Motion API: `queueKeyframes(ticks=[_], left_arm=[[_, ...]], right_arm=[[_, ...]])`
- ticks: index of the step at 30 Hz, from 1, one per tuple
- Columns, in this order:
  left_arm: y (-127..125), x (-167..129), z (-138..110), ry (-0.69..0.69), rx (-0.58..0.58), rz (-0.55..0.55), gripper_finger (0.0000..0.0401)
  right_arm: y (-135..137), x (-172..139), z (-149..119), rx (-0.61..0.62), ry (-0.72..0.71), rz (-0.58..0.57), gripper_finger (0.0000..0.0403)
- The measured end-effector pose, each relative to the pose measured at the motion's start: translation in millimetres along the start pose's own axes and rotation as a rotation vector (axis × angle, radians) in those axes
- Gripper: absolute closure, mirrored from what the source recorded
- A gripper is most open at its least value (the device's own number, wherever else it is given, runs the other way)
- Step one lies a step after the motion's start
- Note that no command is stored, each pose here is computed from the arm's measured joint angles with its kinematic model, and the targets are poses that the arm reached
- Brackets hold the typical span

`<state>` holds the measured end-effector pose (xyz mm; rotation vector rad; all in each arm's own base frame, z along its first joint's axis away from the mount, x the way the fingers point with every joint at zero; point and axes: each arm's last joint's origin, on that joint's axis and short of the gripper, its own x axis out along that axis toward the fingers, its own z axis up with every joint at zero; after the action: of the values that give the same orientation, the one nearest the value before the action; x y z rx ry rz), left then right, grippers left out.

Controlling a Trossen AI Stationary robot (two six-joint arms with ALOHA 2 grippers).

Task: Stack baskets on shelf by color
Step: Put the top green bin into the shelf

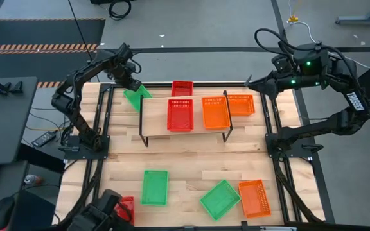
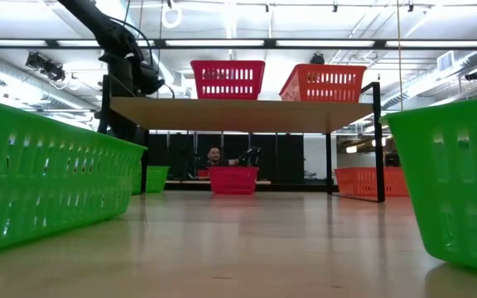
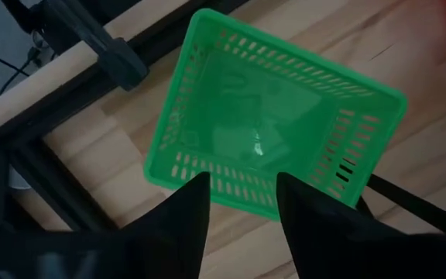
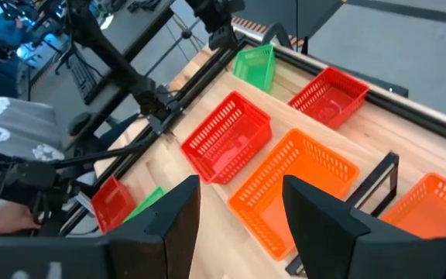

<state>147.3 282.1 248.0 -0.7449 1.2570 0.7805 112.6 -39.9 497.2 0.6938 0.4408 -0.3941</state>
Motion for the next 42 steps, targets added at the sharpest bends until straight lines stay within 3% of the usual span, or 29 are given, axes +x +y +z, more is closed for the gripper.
queueKeyframes(ticks=[13,32,42], left_arm=[[-13,22,6,0.077,0.023,-0.012,0.0221],[-14,23,10,0.043,0.052,-0.002,0.022],[-9,27,11,0.053,0.111,0.106,0.021]], right_arm=[[-2,0,-4,-0.002,0.047,-0.012,0.0212],[-6,0,-10,-0.056,0.112,-0.048,0.0212],[-7,-1,-12,-0.07,0.133,-0.06,0.0212]])
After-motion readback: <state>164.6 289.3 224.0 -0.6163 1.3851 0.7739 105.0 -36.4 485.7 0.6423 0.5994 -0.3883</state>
